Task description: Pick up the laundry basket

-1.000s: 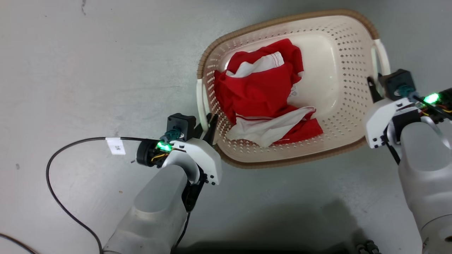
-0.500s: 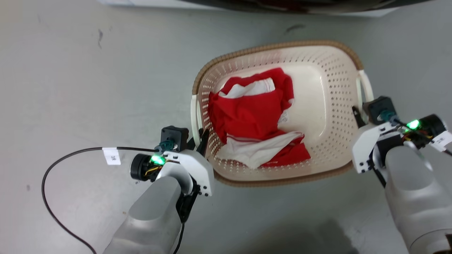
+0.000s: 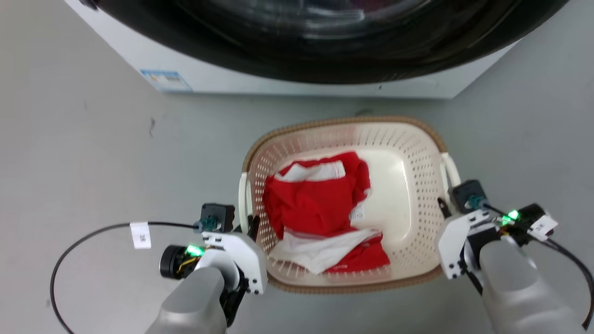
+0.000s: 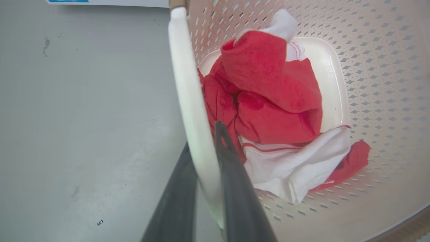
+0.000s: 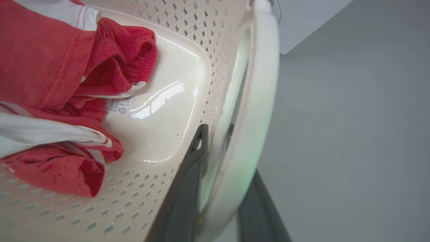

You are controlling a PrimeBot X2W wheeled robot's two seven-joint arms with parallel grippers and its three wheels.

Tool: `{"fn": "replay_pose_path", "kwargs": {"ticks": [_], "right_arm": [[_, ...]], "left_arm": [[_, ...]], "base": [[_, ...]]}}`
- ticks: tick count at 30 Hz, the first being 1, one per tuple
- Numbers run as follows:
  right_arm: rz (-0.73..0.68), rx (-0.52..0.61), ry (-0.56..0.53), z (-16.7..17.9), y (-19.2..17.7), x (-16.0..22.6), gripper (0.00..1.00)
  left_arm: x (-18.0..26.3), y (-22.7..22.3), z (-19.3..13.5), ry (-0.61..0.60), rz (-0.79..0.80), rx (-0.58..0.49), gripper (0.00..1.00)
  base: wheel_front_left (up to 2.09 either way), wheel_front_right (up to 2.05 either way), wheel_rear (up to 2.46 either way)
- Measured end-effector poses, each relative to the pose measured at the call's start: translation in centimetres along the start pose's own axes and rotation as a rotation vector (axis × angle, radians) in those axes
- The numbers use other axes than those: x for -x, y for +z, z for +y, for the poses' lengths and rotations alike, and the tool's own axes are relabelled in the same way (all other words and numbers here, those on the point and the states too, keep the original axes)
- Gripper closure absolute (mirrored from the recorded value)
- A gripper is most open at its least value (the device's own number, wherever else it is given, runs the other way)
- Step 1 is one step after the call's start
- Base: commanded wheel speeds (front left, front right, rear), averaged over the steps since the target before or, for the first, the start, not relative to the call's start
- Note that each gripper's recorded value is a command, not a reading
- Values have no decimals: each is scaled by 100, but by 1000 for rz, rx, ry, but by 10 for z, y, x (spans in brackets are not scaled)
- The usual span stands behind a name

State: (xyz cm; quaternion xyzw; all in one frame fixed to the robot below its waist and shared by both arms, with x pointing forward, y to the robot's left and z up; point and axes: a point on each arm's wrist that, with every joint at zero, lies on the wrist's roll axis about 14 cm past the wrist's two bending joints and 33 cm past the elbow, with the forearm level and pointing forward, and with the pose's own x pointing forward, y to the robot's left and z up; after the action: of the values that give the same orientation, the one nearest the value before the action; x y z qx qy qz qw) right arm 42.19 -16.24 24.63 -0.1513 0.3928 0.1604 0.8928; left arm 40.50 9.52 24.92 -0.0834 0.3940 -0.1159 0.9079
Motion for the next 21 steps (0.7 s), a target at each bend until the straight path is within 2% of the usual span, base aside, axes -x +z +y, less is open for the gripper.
{"fn": "replay_pose_path", "kwargs": {"ticks": [13, 21], "right_arm": [[-17, 11, 2, 21, 3, 58, 100], [-30, -9, 37, 44, 6, 81, 100]], "left_arm": [[53, 8, -5, 8, -9, -40, 100], [83, 18, 4, 37, -32, -86, 100]], "base": [[0, 0, 0], [0, 0, 0]]}}
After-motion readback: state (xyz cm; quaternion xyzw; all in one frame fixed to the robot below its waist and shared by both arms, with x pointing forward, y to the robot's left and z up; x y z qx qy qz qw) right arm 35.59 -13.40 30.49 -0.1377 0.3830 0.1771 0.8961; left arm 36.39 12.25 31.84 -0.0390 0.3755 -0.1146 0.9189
